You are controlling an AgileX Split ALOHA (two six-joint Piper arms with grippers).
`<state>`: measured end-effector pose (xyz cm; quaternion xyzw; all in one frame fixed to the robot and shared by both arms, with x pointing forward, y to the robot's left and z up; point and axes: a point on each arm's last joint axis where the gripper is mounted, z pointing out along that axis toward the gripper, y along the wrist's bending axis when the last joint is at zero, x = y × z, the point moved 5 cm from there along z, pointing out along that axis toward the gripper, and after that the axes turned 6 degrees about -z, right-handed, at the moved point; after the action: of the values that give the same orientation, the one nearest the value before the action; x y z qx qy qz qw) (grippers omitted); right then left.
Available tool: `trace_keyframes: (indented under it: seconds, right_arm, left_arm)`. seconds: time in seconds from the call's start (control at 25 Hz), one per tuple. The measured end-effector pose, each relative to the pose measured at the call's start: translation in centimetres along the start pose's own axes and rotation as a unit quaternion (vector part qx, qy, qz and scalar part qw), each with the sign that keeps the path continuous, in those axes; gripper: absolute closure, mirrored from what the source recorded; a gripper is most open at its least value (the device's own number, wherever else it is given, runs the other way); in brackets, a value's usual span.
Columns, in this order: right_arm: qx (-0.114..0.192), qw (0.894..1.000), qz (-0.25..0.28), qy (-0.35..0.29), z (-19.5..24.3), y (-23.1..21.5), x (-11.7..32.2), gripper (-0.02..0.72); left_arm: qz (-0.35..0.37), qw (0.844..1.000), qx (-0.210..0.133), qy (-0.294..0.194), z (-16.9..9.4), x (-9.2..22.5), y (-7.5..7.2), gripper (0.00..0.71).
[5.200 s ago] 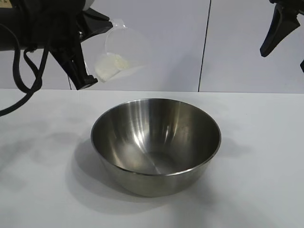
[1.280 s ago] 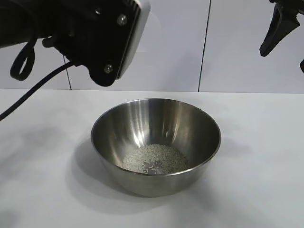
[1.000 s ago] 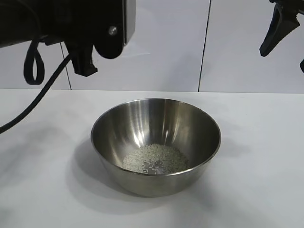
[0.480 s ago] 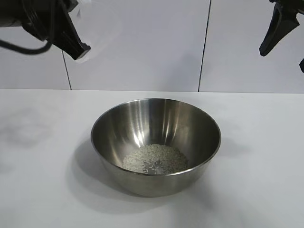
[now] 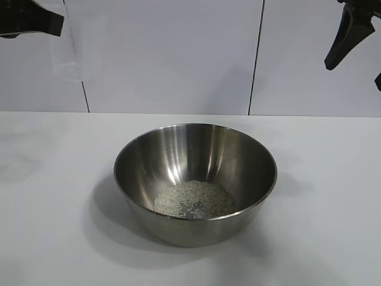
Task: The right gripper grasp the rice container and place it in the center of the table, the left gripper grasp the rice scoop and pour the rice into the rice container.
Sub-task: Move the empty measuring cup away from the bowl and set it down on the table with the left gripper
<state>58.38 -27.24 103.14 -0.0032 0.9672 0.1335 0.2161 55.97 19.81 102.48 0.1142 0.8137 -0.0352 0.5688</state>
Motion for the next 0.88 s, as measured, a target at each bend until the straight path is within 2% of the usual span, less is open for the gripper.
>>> trace_keyframes:
  seconds: [0.12, 0.24, 0.52, 0.68, 0.88]
  right_arm:
    - [0.000, 1.000, 0.000, 0.000, 0.0, 0.0, 0.0, 0.181]
    - [0.000, 1.000, 0.000, 0.000, 0.0, 0.0, 0.0, 0.181]
    - [0.000, 1.000, 0.000, 0.000, 0.0, 0.0, 0.0, 0.181]
    - [0.000, 1.000, 0.000, 0.000, 0.0, 0.0, 0.0, 0.181]
    - [0.000, 1.000, -0.004, 0.000, 0.0, 0.0, 0.0, 0.181]
  left_arm:
    - [-0.037, 0.999, -0.010, 0.018, 0.0, 1.7, 1.2, 0.704]
    - [-0.069, 0.997, -0.017, 0.023, -0.3, 3.8, 1.8, 0.704]
    - [-0.106, 0.992, -0.008, -0.062, -1.8, 7.3, 1.8, 0.704]
    - [-0.097, 0.994, -0.013, -0.045, -0.6, 10.4, 1.6, 0.704]
    - [-0.082, 0.995, -0.019, -0.062, 1.4, 12.7, 1.5, 0.704]
